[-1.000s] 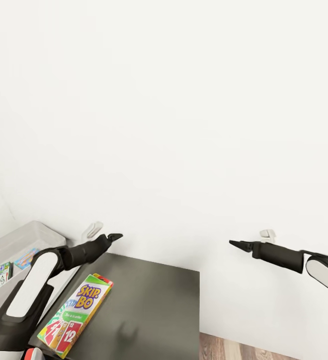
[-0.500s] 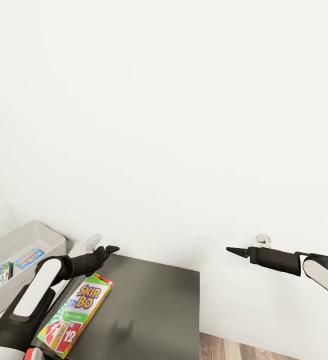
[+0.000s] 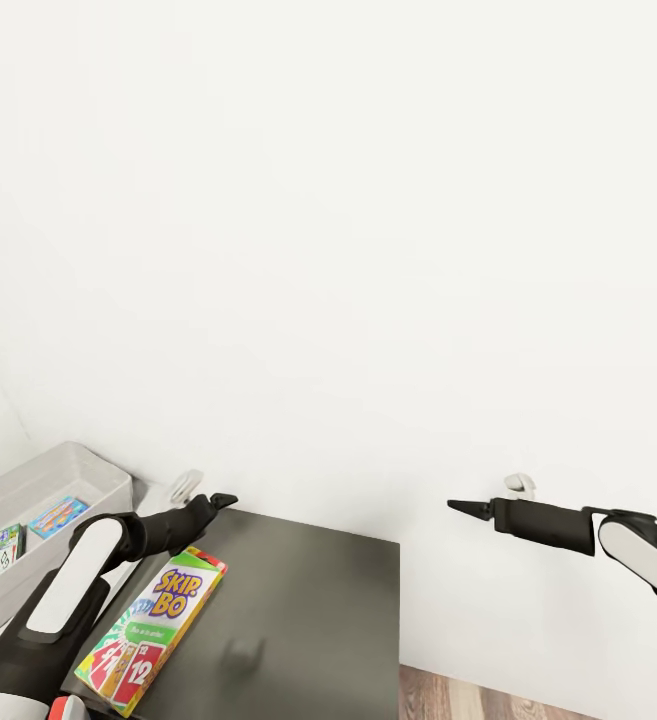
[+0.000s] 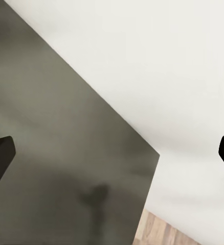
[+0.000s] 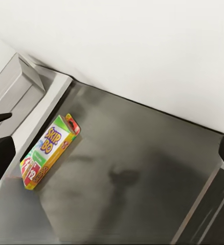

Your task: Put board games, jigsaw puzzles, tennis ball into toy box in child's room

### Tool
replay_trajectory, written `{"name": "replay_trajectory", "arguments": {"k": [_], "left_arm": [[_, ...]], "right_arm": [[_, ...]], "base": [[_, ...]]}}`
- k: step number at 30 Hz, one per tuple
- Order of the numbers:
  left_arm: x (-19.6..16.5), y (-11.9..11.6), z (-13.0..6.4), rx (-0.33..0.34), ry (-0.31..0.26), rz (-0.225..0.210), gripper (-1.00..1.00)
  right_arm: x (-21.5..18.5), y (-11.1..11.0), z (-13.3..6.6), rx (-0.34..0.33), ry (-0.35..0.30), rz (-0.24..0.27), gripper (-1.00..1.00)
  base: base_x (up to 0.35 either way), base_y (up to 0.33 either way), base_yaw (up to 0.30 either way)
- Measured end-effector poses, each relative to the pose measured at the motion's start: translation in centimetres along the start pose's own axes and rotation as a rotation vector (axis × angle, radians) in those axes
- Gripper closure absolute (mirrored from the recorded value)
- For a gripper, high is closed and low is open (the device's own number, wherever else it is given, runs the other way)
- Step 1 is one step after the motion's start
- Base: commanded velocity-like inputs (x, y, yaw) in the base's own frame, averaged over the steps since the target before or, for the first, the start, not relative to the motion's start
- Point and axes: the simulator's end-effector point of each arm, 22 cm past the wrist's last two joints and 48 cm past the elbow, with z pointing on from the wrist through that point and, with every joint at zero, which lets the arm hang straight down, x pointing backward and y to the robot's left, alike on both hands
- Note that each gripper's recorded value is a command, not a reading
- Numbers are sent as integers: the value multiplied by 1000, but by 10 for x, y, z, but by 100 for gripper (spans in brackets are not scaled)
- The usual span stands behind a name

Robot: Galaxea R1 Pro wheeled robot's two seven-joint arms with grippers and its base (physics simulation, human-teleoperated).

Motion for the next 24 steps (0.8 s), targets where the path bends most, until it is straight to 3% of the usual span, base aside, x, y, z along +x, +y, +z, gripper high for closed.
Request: {"name": "replay_trajectory", "arguments": {"k": [15, 24], "left_arm": [[-1, 1, 0, -2, -1, 1, -100], [-1, 1, 0, -2, -1, 1, -100]], "right_arm": [[17, 13, 16, -35, 39, 29, -100], [49, 22, 41, -54, 100, 47, -100]], "base": [[0, 0, 0], [0, 0, 0]]}}
